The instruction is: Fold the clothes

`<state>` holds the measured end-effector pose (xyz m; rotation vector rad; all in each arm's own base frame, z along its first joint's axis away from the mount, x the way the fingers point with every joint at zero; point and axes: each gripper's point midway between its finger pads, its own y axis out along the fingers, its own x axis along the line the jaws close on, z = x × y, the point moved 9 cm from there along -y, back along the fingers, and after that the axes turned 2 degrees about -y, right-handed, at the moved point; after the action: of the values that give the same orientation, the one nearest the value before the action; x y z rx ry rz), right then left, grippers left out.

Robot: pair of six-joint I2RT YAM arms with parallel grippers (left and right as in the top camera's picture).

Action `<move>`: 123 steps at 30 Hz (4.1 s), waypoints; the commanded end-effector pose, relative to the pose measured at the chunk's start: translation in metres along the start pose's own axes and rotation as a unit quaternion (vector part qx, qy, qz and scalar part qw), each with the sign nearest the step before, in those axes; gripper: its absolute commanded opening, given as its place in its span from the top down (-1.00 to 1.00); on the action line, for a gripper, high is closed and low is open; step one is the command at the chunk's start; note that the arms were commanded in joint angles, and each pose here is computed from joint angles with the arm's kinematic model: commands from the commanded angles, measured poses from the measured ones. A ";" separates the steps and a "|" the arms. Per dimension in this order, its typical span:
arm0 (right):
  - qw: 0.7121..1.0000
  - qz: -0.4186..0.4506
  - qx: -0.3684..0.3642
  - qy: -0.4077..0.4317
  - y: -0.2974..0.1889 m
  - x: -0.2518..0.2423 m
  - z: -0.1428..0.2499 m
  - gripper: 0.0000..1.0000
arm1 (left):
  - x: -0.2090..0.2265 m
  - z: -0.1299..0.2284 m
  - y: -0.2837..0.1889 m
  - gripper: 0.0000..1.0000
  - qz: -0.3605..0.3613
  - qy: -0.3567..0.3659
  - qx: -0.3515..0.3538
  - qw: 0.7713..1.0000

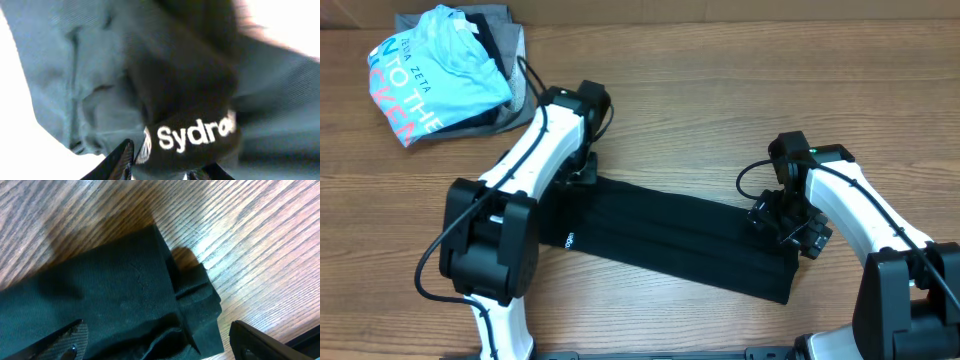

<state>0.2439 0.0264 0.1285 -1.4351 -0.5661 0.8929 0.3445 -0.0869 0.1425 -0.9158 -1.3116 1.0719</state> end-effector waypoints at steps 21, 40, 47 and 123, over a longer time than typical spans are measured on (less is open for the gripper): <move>1.000 -0.008 -0.009 -0.002 -0.004 -0.001 0.001 -0.87 | 0.104 0.000 0.007 0.53 -0.048 -0.159 0.055 0.985; 1.000 -0.020 -0.021 -0.001 -0.004 0.003 -0.003 -0.87 | 0.030 0.012 -0.083 0.92 0.174 0.005 -0.117 0.978; 1.000 -0.017 -0.019 -0.002 -0.004 0.002 -0.002 -0.87 | 0.003 -0.006 -0.027 0.92 0.151 0.015 -0.028 0.988; 0.988 -0.135 0.062 0.036 0.048 -0.016 -0.002 0.83 | 0.103 0.018 0.105 0.92 0.195 -0.185 0.129 0.954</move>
<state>0.2222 0.0264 0.0867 -1.1414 -0.6410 0.6196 0.3190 0.0176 0.0860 -0.9397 -1.2225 1.7728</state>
